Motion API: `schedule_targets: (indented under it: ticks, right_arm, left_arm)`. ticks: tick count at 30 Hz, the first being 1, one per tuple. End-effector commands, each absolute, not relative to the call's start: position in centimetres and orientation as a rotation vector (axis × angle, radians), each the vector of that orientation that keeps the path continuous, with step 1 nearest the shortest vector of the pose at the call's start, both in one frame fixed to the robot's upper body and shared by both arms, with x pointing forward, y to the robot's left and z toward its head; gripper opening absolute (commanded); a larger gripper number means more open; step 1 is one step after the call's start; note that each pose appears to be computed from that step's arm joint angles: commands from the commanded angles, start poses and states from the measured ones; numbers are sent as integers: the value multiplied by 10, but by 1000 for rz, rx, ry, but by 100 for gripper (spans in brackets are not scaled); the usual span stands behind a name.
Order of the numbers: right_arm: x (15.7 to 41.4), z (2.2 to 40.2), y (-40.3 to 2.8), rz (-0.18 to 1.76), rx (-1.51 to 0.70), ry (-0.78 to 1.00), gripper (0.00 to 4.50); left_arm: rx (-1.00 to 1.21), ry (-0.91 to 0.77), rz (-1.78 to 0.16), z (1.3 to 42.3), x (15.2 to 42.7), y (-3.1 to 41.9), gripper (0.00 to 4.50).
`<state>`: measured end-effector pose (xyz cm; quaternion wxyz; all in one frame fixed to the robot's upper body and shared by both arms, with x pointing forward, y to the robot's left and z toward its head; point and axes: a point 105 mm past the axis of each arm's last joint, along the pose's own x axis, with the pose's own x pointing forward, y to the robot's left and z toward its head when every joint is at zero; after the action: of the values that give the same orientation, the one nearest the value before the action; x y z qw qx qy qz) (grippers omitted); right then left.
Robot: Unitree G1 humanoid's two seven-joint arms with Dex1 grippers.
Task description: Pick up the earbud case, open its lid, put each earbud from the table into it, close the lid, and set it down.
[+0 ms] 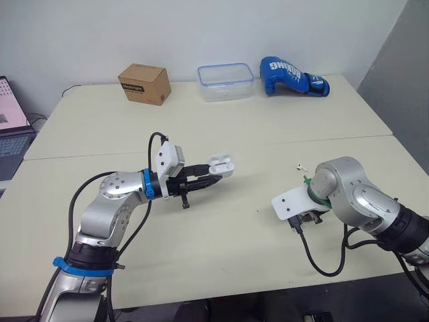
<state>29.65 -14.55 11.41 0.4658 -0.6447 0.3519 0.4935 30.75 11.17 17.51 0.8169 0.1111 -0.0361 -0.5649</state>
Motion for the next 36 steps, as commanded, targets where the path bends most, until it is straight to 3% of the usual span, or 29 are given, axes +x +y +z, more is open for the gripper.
schedule_targets:
  ticks: [1, 5, 6, 23, 29, 36]
  right_arm:
    - [290, 113, -152, 1248, -1582, 937, 159]
    - [290, 113, -152, 1245, -1581, 942, 43]
    - [290, 113, -152, 1245, -1580, 943, 38]
    - [288, 123, -157, 1228, -1501, 913, 38]
    - [296, 152, -147, 1194, -1274, 733, 38]
    - [296, 188, -125, 1192, -734, 448, 38]
  left_arm:
    - [263, -135, -1212, 186, 303, 108, 78]
    - [264, -133, -1212, 186, 303, 108, 78]
    - [265, -132, -1212, 186, 303, 108, 78]
    - [263, -127, -1210, 185, 304, 109, 78]
    - [224, -82, -1207, 181, 310, 112, 78]
    - [215, -62, -1210, 178, 323, 111, 78]
